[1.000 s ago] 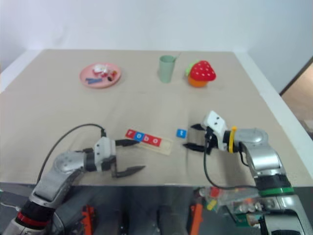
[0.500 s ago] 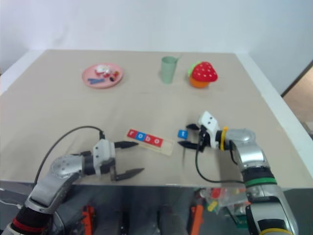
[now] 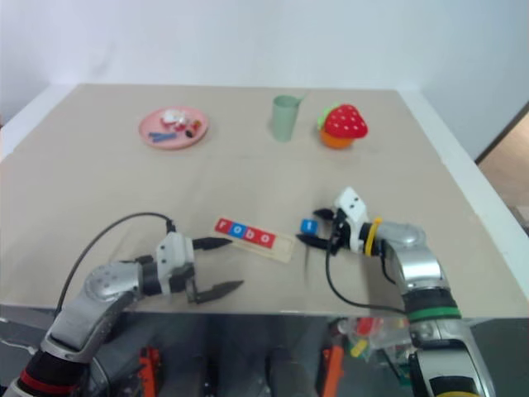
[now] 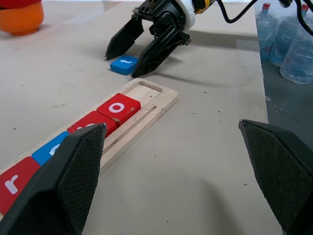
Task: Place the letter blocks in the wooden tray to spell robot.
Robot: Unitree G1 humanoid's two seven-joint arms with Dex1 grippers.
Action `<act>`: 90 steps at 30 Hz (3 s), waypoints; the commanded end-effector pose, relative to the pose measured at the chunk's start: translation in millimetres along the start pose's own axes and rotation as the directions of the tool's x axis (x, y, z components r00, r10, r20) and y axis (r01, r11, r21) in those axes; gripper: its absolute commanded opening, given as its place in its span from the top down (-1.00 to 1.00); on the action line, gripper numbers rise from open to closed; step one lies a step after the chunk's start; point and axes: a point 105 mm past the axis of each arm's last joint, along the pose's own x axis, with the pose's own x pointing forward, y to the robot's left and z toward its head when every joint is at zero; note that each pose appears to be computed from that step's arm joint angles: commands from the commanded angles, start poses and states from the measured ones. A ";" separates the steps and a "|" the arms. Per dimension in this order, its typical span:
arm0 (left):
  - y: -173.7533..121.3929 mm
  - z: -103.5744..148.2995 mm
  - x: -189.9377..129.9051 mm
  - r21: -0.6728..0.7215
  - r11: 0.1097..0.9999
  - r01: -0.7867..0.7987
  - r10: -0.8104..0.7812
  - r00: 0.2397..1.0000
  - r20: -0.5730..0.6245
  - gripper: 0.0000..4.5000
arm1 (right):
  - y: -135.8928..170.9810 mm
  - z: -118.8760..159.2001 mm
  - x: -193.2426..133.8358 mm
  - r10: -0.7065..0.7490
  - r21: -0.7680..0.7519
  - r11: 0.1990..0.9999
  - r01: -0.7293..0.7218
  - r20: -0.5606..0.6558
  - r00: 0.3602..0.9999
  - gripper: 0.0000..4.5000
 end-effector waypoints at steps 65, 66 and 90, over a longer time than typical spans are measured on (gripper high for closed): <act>-1.4 8.0 -0.6 0.022 0.999 -0.036 0.036 0.999 0.020 -1.00 | 62.8 19.8 9.1 0.160 -0.144 0.975 -0.169 -0.074 0.984 0.25; -1.4 7.8 -0.6 0.022 0.999 -0.036 0.035 0.999 0.019 -1.00 | 63.0 19.8 9.3 0.162 -0.144 0.975 -0.171 -0.073 0.984 -0.01; 89.9 -17.5 -72.3 -0.108 0.788 -0.607 0.600 0.795 -0.092 -1.00 | 14.2 19.0 -78.7 -0.449 0.095 0.893 0.439 0.157 0.879 -0.98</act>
